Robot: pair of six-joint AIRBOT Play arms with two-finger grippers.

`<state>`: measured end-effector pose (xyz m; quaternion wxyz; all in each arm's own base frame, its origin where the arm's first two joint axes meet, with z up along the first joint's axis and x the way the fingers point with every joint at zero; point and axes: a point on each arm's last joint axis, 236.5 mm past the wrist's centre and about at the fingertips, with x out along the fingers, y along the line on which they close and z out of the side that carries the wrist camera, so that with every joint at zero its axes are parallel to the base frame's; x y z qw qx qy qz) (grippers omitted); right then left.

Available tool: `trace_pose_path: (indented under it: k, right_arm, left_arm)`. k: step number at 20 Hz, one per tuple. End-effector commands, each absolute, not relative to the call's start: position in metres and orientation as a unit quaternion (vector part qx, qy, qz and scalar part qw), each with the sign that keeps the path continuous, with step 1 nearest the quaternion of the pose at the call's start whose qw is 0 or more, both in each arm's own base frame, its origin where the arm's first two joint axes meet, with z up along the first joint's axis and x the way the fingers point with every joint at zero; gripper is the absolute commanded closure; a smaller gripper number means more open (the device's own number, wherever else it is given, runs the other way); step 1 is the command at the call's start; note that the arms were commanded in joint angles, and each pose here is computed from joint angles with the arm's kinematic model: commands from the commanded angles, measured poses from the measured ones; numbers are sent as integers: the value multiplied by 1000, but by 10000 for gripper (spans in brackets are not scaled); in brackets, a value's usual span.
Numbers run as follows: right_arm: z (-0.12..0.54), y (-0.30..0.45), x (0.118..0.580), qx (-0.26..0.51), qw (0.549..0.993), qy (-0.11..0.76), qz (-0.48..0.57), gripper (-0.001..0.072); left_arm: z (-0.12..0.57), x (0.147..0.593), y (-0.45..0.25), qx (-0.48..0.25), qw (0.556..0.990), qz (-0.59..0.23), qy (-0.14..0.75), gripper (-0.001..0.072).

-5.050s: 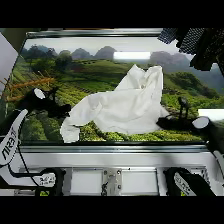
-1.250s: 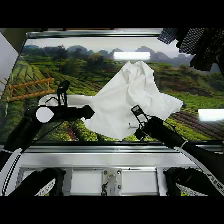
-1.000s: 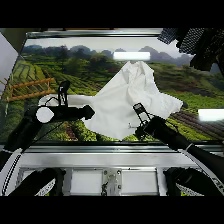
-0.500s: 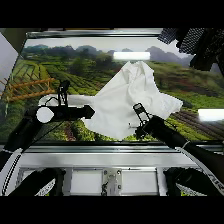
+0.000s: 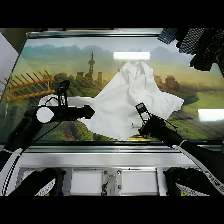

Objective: Fold the clothes and pants, and hang the long-sleeved shirts on hangers.

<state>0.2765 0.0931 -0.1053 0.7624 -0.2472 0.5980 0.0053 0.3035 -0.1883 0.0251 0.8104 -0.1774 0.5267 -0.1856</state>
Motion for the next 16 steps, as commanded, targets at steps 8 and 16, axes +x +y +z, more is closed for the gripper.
trace_pose_path:
  k: [8, 16]
  right_arm:
    - [-102, 88, 291, -257, 775, 577, 1, 440]
    - [-103, 58, 294, -215, 771, 598, -42, 694]
  left_arm:
    - [24, 302, -188, -176, 809, -186, 529, 116]
    - [13, 296, -186, -175, 803, -181, 541, 116]
